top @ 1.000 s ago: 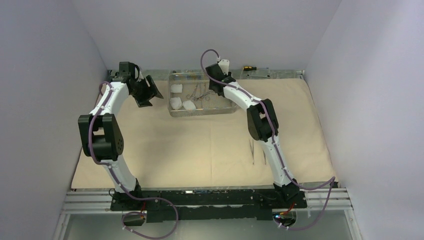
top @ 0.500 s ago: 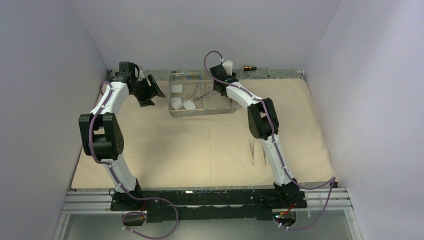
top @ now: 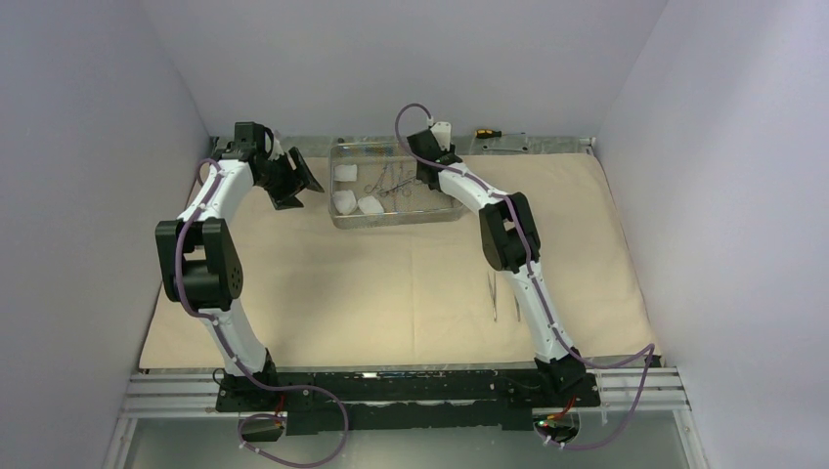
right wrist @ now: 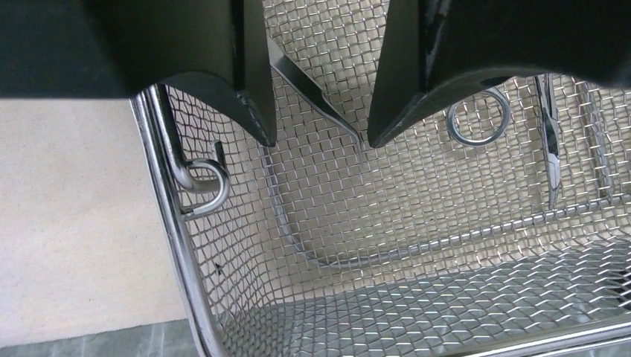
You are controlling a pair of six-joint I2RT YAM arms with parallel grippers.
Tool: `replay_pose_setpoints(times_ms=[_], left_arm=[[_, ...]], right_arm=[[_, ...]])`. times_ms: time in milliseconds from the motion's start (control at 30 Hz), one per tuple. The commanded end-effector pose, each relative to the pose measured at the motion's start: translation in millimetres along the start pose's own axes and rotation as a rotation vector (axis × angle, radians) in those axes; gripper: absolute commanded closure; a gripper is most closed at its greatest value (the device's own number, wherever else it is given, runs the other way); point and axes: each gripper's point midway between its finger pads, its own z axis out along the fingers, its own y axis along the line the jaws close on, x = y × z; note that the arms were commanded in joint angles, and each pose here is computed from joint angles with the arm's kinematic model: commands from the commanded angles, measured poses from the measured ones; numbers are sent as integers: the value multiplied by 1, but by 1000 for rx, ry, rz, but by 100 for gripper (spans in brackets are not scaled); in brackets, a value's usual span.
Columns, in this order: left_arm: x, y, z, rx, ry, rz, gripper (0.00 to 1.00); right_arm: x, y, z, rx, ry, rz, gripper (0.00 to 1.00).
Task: Open and lay out the surgical kit
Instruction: Pick up the medical item from the container.
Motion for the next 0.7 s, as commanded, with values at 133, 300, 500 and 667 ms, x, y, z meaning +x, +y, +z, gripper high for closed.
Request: replay_pose_setpoints(times_ms=[133, 300, 500, 667], left_arm=[[-13, -11, -8, 31, -39, 31, 28], [-16, -11, -11, 26, -47, 42, 28], [-20, -16, -17, 29, -68, 61, 28], [-24, -23, -26, 47, -86, 82, 27]], right_arm=[[-22, -2, -6, -6, -55, -35, 67], [-45, -1, -17, -30, -109, -79, 88], [-80, 8, -36, -85, -189, -105, 100], [-117, 14, -61, -134, -245, -61, 100]])
